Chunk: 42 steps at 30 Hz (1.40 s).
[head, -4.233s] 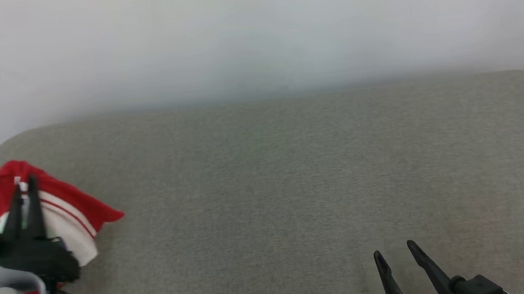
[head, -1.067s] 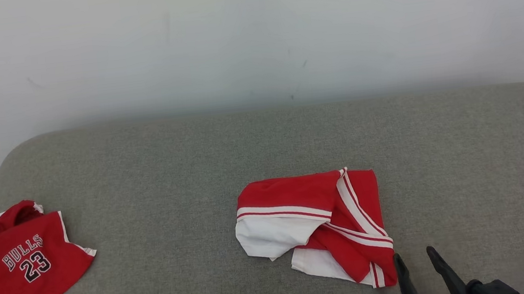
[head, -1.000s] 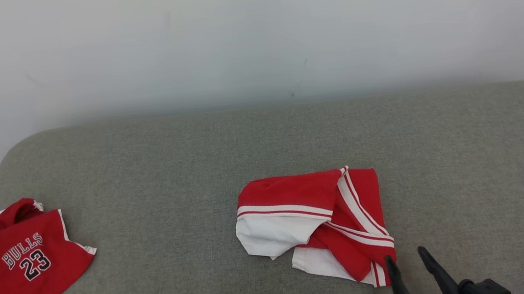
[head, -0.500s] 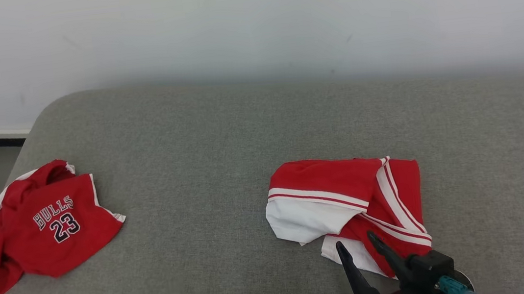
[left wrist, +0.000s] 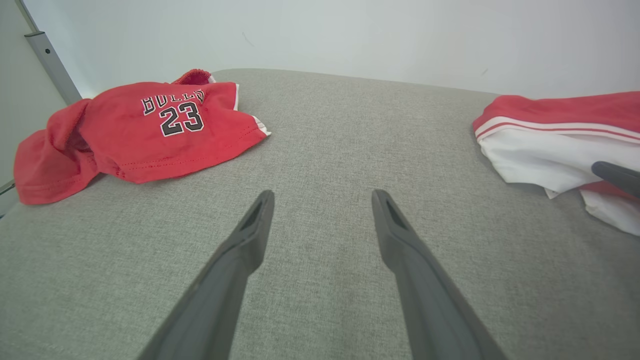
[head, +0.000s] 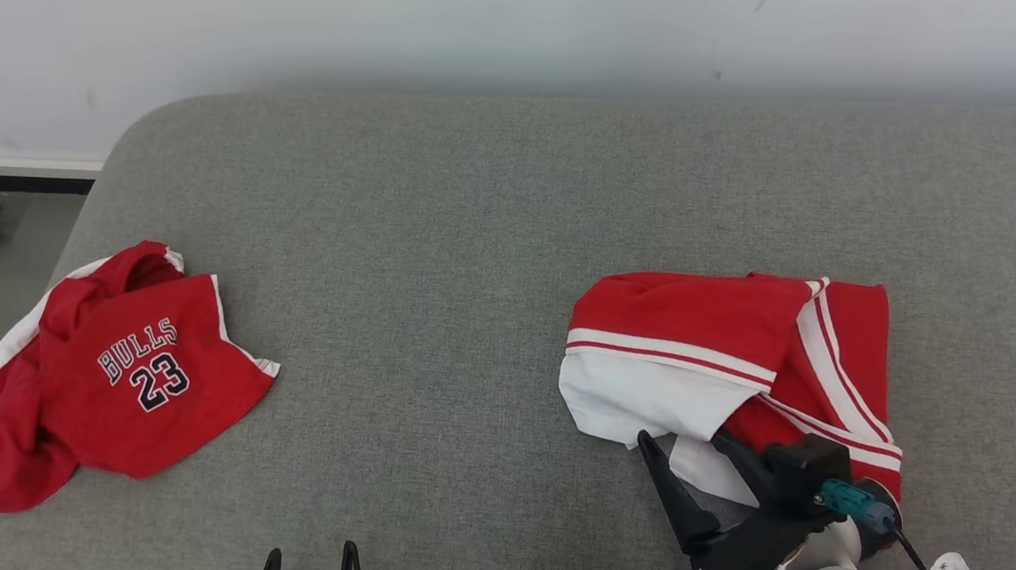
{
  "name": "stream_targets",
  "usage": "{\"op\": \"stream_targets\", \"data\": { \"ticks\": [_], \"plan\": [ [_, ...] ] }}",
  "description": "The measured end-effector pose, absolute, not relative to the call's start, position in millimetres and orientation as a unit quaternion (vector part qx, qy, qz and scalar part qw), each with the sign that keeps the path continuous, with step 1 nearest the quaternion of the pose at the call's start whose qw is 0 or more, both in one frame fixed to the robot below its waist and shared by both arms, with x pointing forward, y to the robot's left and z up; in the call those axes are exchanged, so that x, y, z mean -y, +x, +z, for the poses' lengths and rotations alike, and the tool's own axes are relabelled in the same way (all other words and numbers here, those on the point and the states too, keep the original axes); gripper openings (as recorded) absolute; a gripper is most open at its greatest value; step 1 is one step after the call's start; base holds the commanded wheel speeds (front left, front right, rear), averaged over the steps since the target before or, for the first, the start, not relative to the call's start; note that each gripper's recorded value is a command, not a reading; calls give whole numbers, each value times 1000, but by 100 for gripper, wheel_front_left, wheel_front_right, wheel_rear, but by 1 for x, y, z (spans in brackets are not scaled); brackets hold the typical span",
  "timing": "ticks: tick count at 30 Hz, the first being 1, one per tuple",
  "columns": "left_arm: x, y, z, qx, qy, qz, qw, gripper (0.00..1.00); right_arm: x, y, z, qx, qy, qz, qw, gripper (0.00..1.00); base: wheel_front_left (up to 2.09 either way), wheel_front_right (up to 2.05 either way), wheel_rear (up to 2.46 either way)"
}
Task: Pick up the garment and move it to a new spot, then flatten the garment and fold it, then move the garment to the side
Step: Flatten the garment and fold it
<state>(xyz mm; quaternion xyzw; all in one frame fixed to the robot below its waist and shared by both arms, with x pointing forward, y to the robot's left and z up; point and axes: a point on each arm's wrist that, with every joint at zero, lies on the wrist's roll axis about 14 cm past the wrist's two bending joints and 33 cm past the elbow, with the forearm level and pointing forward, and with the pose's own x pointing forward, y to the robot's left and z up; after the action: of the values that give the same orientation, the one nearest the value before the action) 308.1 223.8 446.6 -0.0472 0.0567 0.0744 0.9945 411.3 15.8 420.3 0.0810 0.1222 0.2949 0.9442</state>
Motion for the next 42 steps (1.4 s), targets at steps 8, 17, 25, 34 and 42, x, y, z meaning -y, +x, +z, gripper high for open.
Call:
{"op": "stream_targets", "data": {
  "ticks": [8, 17, 25, 34, 42],
  "plan": [
    [-226, 310, 447, -56, -52, 80, 994, 100, -33, 414, 437, -101, 104, 315, 938, 0, 0, 0, 0],
    [-224, 305, 445, -58, -55, 79, 994, 100, -55, 417, 496, -26, 140, 347, 927, 0, 0, 0, 0],
    [-222, 305, 447, -53, -54, 70, 995, 100, -73, 431, 577, 74, 164, 378, 908, 0, 0, 0, 0],
    [-221, 299, 447, -53, -56, 70, 995, 100, -100, 431, 672, 182, 172, 429, 868, 0, 0, 0, 0],
    [-227, 287, 442, -60, -52, 82, 993, 100, -119, 409, 749, 249, 220, 478, 813, 0, 0, 0, 0]
  ]
}}
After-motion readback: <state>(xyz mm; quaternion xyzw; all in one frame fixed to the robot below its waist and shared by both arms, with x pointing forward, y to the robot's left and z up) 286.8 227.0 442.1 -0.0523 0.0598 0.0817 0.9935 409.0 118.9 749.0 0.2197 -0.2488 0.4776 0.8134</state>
